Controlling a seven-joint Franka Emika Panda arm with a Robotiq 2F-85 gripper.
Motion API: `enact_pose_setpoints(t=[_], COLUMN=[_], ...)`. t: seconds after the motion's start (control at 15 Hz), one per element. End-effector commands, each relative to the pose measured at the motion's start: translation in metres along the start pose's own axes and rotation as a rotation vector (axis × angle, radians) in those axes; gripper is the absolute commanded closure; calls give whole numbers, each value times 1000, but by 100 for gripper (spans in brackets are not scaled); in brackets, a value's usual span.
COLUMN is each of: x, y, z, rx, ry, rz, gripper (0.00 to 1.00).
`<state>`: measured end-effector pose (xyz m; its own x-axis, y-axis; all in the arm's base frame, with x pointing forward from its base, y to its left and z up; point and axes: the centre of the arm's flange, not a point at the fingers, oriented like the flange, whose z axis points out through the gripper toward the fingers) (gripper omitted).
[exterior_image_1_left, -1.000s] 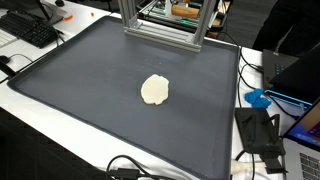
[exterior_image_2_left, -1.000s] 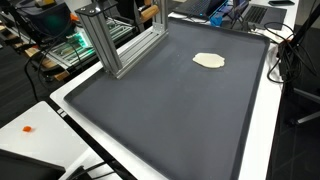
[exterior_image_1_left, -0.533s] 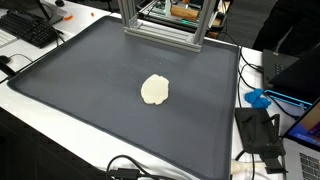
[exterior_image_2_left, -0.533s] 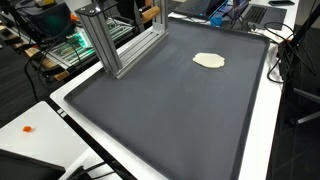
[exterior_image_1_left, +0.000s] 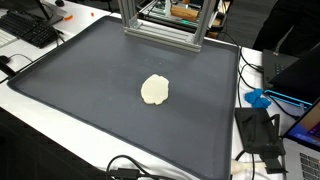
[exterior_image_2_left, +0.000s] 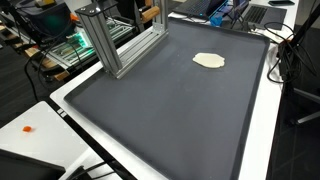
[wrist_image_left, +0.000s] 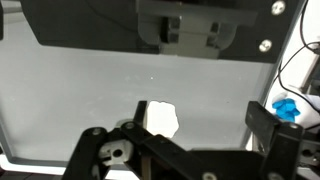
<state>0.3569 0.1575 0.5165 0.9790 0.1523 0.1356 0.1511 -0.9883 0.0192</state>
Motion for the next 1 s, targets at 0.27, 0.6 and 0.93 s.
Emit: enact_pose_setpoints(t=[0.27, 0.6, 0.93], x=[98, 128, 124], y=[-4, -1, 3], z=[48, 72, 75], rx=[-30, -42, -22], ry=[49, 0, 6], rz=[203, 435, 419], gripper=[0, 0, 0])
